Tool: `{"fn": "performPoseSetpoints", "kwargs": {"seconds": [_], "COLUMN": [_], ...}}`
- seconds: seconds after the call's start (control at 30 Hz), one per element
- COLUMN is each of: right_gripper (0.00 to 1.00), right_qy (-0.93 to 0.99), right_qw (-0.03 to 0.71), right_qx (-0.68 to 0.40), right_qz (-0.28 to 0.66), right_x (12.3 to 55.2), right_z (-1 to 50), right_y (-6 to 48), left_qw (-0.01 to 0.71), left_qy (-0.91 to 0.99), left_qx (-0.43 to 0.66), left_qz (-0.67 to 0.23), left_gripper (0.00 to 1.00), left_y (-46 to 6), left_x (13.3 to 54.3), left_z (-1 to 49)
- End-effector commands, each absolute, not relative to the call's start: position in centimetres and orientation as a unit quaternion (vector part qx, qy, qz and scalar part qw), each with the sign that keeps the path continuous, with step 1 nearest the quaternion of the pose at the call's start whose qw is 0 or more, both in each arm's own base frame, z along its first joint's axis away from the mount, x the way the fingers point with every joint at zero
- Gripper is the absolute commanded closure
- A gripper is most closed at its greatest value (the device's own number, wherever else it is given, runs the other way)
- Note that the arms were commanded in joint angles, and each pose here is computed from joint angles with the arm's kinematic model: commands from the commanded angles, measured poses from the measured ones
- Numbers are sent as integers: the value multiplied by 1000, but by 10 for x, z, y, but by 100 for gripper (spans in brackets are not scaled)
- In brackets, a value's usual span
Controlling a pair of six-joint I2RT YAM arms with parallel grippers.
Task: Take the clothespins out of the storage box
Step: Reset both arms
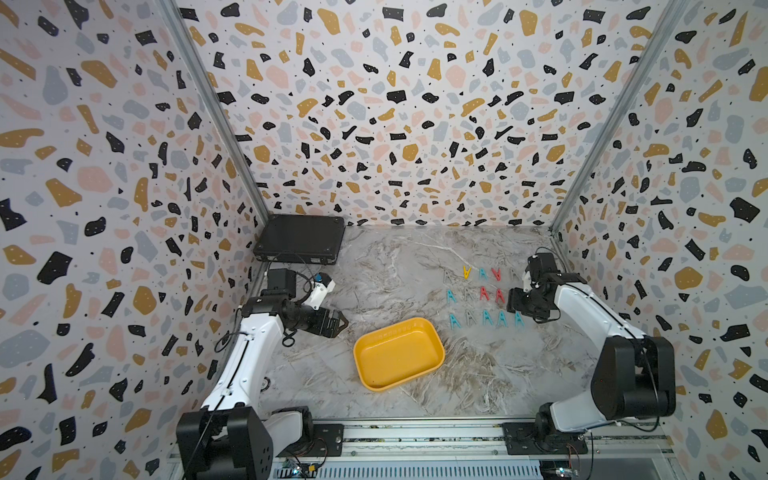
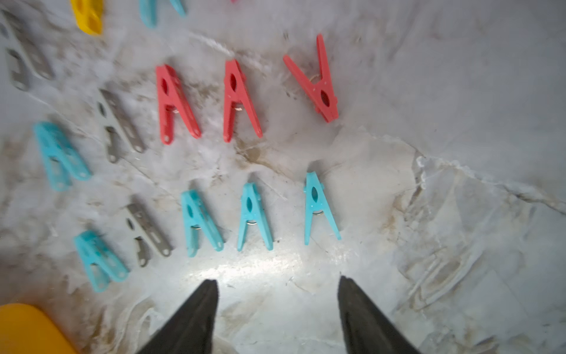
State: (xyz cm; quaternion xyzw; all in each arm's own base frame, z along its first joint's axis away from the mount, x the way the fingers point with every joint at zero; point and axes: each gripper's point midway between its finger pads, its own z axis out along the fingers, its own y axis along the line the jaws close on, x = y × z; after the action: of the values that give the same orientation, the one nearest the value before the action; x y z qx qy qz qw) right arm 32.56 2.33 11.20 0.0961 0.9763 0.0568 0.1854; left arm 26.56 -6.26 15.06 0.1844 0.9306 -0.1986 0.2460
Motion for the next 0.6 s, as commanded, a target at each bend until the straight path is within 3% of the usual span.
{"fn": "performPoseSetpoints", "kwargs": {"seconds": [0.0, 0.13, 0.37, 0.57], "right_gripper": [21, 1, 1, 1], "right_qy": [969, 954, 933, 900], "right_qw": [215, 269, 347, 421], "right_qx": [80, 51, 5, -36], "right_qz": [95, 125, 100, 106], "right_x": [313, 306, 303, 311], "right_z": [132, 146, 147, 155], "right_y": [35, 51, 68, 73], "left_qw": [267, 278, 301, 368], "left_qy": [930, 932, 937, 919], "left_qx": [180, 172, 141, 131], "left_qz": [-177, -158, -106, -59], "left_gripper": [0, 0, 0, 0], "left_y": [-57, -51, -33, -19], "left_x": [270, 275, 290, 311], "left_z": [155, 156, 160, 167]}}
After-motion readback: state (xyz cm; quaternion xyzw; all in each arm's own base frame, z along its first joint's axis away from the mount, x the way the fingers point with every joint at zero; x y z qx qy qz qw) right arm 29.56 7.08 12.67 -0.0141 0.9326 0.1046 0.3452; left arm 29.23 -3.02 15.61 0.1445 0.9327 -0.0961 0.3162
